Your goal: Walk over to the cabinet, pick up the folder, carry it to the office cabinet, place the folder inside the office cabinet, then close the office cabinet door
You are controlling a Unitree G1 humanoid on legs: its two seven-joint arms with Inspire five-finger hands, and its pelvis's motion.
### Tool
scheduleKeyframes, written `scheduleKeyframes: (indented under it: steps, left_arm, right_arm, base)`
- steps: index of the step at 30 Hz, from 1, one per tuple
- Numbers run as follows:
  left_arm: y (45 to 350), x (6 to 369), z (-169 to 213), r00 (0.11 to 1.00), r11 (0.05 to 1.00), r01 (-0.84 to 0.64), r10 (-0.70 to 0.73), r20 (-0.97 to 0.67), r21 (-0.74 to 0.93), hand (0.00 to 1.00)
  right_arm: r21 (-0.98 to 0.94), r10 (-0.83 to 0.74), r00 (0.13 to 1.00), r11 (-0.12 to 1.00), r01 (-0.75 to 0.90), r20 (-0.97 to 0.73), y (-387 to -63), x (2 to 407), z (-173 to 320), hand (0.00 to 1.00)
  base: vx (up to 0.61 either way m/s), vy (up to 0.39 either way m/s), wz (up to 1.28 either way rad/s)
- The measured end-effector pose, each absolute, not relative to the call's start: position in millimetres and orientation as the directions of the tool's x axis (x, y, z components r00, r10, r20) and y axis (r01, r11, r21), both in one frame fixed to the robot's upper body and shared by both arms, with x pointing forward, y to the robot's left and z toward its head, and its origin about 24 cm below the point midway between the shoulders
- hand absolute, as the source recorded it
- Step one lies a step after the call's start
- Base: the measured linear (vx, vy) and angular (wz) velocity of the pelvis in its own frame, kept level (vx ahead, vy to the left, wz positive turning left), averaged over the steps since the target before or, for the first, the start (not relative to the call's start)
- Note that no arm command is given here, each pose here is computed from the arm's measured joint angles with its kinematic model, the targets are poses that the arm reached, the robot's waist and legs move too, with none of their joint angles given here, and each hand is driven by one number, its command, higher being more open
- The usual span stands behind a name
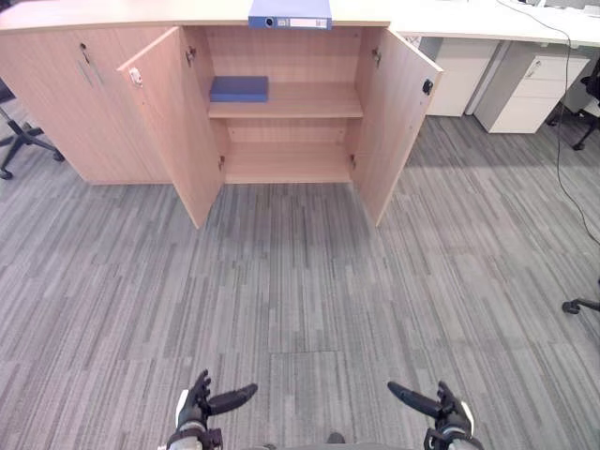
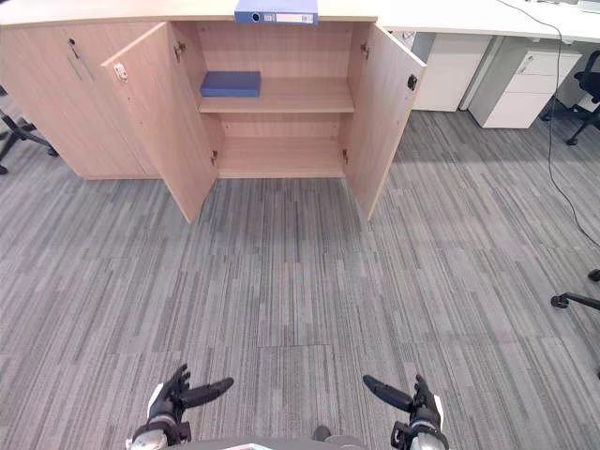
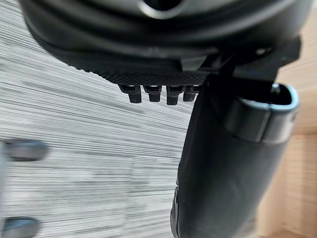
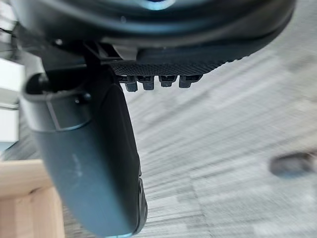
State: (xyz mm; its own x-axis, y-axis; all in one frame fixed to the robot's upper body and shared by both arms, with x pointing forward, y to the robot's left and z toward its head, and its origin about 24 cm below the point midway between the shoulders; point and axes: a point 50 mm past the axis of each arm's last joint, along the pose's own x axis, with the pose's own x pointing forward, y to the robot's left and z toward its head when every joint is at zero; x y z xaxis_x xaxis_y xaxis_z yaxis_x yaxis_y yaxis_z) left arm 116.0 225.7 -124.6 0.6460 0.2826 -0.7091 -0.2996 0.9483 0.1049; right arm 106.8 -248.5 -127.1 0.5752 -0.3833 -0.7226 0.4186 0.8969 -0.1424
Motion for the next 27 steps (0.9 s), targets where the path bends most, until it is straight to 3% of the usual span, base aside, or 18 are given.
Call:
scheduleKeyframes:
  steps: [8, 18, 27]
  left_arm:
    - [229, 117, -122, 0.656, 0.948, -0.305, 0.282, -0.700, 0.096, 1.00]
    - [227, 128, -112, 0.701, 0.945, -0.318, 0.284, -0.654, 0.069, 1.00]
    - [234, 141, -105, 0.720, 0.939, -0.333, 0.312, -0.619, 0.087, 1.00]
  right_arm:
    - [-0.162, -0.362, 0.609, 0.919, 0.359, -0.706, -249, 115, -123, 1.00]
    - [-0.188, -0.381, 0.687, 0.921, 0.342, -0.618, -265, 154, -103, 1.00]
    - [-0.203, -0.381, 0.670, 0.921, 0.331, -0.637, -262, 147, -106, 1.00]
  base:
    - [0.08, 0.018, 0.00]
    - [0.03, -0.013, -0.17]
    - [0.20, 0.036, 0.13]
